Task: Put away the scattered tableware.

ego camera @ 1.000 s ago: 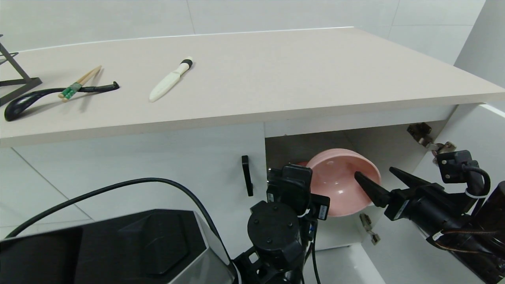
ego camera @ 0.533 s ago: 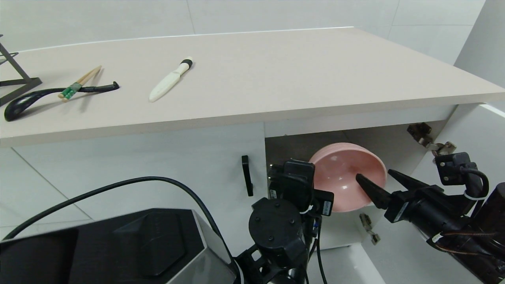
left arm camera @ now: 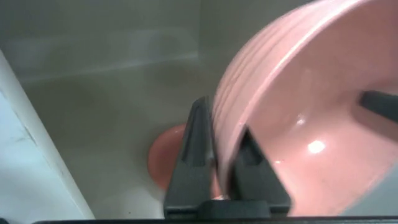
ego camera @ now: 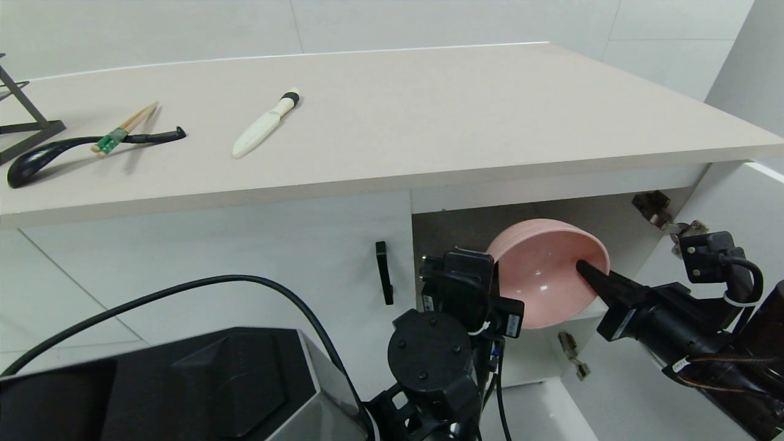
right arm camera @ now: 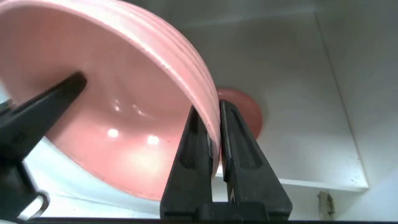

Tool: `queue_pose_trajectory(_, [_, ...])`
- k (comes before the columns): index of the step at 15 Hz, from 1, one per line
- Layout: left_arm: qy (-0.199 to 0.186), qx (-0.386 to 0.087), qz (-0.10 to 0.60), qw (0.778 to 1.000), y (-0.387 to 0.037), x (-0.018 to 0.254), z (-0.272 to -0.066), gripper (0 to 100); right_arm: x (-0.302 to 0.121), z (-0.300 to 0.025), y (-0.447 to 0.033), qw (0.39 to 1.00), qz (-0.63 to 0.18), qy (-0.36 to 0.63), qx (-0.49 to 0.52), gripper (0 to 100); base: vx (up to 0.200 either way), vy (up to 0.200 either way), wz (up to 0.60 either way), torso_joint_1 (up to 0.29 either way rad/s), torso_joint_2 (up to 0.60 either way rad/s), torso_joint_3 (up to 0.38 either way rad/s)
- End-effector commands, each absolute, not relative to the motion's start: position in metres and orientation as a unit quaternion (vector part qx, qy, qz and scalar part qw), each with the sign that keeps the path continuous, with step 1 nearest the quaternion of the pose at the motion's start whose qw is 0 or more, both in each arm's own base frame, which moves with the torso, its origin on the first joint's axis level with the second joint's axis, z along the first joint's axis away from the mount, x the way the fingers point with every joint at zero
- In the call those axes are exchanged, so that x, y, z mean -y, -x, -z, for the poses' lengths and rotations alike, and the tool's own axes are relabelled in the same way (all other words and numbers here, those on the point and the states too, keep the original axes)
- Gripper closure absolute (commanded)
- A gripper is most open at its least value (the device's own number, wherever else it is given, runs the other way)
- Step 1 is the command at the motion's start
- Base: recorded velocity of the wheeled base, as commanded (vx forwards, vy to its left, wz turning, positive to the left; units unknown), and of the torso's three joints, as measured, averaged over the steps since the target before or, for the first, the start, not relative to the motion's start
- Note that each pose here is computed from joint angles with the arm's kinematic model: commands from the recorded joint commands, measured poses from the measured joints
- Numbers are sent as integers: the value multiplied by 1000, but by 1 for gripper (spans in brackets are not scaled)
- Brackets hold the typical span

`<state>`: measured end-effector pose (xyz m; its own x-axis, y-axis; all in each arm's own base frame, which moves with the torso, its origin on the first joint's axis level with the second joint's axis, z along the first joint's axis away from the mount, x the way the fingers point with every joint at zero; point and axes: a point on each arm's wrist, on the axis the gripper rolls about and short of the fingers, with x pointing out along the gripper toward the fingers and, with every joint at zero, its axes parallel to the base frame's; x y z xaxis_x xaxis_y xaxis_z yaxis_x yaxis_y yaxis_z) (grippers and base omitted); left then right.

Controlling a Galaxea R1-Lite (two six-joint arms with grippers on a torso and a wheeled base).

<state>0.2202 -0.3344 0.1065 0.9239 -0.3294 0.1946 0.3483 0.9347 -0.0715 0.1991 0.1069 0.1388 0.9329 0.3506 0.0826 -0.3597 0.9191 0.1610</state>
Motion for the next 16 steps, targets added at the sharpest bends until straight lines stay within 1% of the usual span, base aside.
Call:
queue_pose_trajectory(1, [48,89,181,978,-215,334,-107,0,-107,-139,-199,979,-182,-88,27,100,0,0,0,0,0,0])
queue_pose_trajectory(3, [46,85,190,977,-210,334,-105,0,-107,-139,-199,979,-182,-87,26,100,0,0,0,0,0,0])
queue_pose_trajectory(5, [43,85,223,970,-206,330,-108,0,-107,-138,-198,979,-182,-87,25,100,0,0,0,0,0,0])
queue_pose_trajectory(6, [47,88,231,968,-204,328,-113,0,-106,-138,-199,979,-181,-86,24,100,0,0,0,0,0,0])
queue_pose_trajectory(8, [82,97,263,956,-193,327,-129,0,-106,-137,-199,980,-181,-86,23,100,0,0,0,0,0,0])
queue_pose_trajectory(9, [91,99,282,950,-188,322,-135,0,-106,-137,-199,980,-181,-86,22,100,0,0,0,0,0,0])
queue_pose_trajectory(11, [85,94,304,944,-180,313,-138,0,-106,-137,-199,980,-181,-86,22,100,0,0,0,0,0,0])
queue_pose_trajectory(12, [76,88,327,938,-173,300,-139,0,-106,-137,-199,980,-181,-86,22,100,0,0,0,0,0,0])
queue_pose_trajectory(13, [66,82,356,928,-167,290,-139,0,-106,-137,-199,980,-181,-86,22,100,0,0,0,0,0,0])
queue_pose_trajectory(14, [51,73,403,911,-157,276,-138,0,-106,-137,-199,980,-181,-86,21,100,0,0,0,0,0,0])
queue_pose_trajectory(16, [34,76,469,879,-143,257,-144,0,-106,-137,-199,980,-180,-86,21,100,0,0,0,0,0,0])
